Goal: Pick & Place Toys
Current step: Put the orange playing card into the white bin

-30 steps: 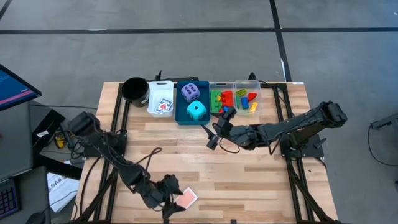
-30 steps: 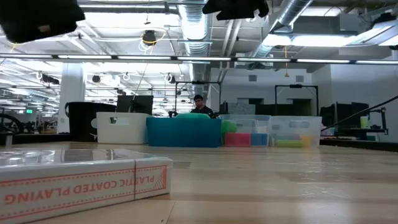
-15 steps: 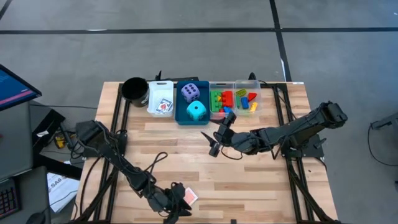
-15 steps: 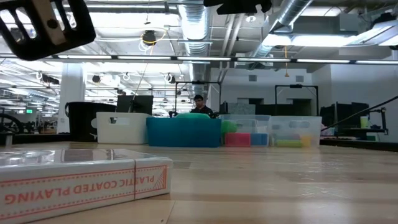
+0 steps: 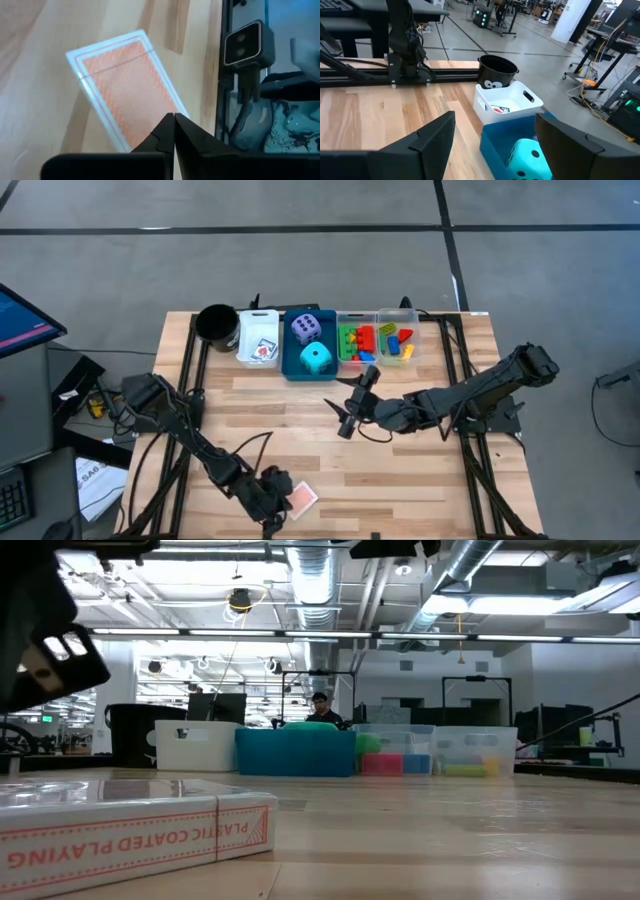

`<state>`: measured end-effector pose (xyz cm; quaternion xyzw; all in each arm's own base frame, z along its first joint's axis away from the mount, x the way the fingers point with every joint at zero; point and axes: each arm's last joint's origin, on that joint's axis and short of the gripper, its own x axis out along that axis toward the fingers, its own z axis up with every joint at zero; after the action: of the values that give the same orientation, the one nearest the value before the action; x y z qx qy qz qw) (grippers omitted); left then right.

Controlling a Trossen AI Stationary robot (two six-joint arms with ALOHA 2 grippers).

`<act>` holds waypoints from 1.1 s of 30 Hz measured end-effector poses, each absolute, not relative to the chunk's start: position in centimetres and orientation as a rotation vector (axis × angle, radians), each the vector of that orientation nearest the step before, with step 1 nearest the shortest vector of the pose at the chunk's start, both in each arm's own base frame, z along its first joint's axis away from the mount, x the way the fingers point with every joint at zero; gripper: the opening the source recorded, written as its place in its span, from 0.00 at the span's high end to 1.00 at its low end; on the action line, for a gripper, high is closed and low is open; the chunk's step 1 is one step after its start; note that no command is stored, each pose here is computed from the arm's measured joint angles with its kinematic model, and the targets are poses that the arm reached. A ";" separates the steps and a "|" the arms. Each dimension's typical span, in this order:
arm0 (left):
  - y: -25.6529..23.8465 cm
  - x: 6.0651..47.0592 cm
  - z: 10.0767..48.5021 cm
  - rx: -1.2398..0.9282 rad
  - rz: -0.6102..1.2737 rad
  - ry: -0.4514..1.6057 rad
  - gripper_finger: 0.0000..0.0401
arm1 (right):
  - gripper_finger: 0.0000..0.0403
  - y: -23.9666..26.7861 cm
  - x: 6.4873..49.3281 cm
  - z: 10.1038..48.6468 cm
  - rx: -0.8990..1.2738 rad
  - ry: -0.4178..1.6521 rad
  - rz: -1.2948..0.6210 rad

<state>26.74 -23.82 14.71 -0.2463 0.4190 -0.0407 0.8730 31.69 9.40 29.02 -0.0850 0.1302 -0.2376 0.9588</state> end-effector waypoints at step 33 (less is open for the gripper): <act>-13.8 27.6 9.7 -0.379 0.202 0.807 1.00 | 0.33 9.4 31.5 28.5 -0.162 0.304 -0.481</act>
<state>27.63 -13.85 9.73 -0.1831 0.3898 0.0974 0.8973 31.51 9.37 28.52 -0.0798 0.1500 -0.2372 0.9565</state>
